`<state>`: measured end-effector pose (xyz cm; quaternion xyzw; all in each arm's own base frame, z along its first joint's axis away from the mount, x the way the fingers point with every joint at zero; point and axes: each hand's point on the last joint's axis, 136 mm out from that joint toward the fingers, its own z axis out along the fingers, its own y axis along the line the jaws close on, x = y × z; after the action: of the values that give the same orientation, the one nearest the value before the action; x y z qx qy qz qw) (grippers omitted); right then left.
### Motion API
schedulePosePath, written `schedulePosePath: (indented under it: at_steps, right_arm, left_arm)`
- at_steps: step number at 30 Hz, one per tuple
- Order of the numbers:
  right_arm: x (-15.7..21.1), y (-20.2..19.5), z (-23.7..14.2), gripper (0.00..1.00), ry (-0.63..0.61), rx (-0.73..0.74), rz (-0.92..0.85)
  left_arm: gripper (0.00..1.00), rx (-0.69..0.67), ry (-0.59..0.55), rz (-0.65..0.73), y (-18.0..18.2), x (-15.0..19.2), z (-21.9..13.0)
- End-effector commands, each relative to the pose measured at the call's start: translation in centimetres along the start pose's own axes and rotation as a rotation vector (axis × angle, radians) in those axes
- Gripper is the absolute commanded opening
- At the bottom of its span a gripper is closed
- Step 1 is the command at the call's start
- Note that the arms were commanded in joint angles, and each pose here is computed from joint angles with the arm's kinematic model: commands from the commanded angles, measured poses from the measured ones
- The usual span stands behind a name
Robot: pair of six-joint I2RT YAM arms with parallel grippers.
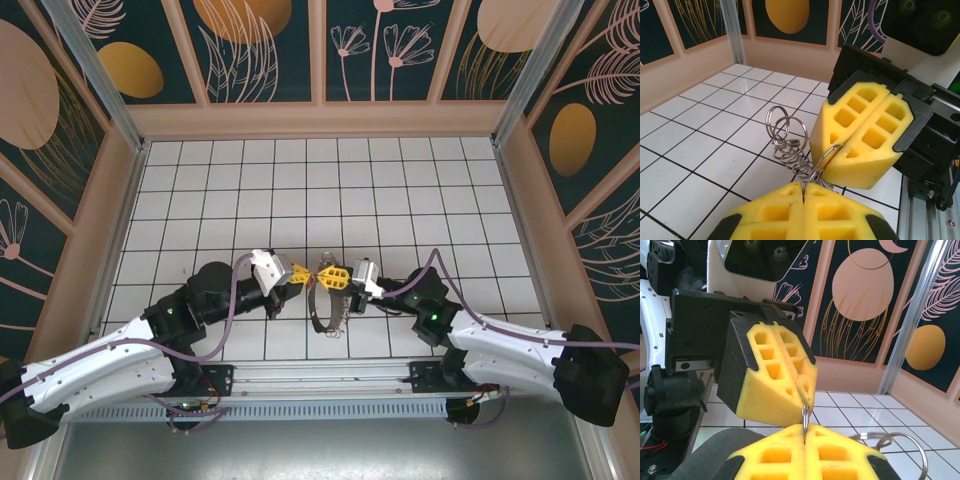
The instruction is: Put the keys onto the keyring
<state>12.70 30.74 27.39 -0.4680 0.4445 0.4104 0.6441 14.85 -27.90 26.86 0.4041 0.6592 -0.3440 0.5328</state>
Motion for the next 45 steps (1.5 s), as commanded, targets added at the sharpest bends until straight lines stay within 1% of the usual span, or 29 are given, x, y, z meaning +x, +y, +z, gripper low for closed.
schedulePosePath:
  at_steps: [1, 11, 18, 23, 29, 37, 45]
  right_arm:
    - [-3.2, 1.1, -0.5, 0.0, -0.115, -0.041, -0.057]
    - [-3.0, 1.7, -0.4, 0.0, -0.103, -0.068, -0.061]
    - [-2.8, 1.8, -0.1, 0.0, -0.08, -0.056, -0.087]
    - [-3.2, 1.7, -0.3, 0.0, -0.101, -0.041, -0.085]
    - [-3.0, 0.9, -0.5, 0.0, -0.093, -0.002, -0.066]
    - [-2.2, -0.2, -0.5, 0.0, -0.055, 0.042, -0.03]
    - [-1.2, -1.4, -0.8, 0.0, -0.024, 0.087, 0.024]
  left_arm:
    - [0.0, -0.078, -0.007, -0.019, 1.4, -0.7, -0.1]
    - [0.0, -0.081, 0.001, -0.021, 1.4, -0.6, 0.0]
    - [0.0, -0.089, 0.01, -0.021, 1.6, -0.6, 0.2]
    - [0.0, -0.09, 0.015, -0.016, 1.6, -0.4, 0.3]
    - [0.0, -0.093, 0.013, -0.013, 1.7, -0.5, 0.2]
    - [0.0, -0.109, -0.018, 0.0, 1.9, -1.1, -0.5]
    - [0.0, -0.129, -0.004, -0.004, 2.2, -0.1, -0.5]
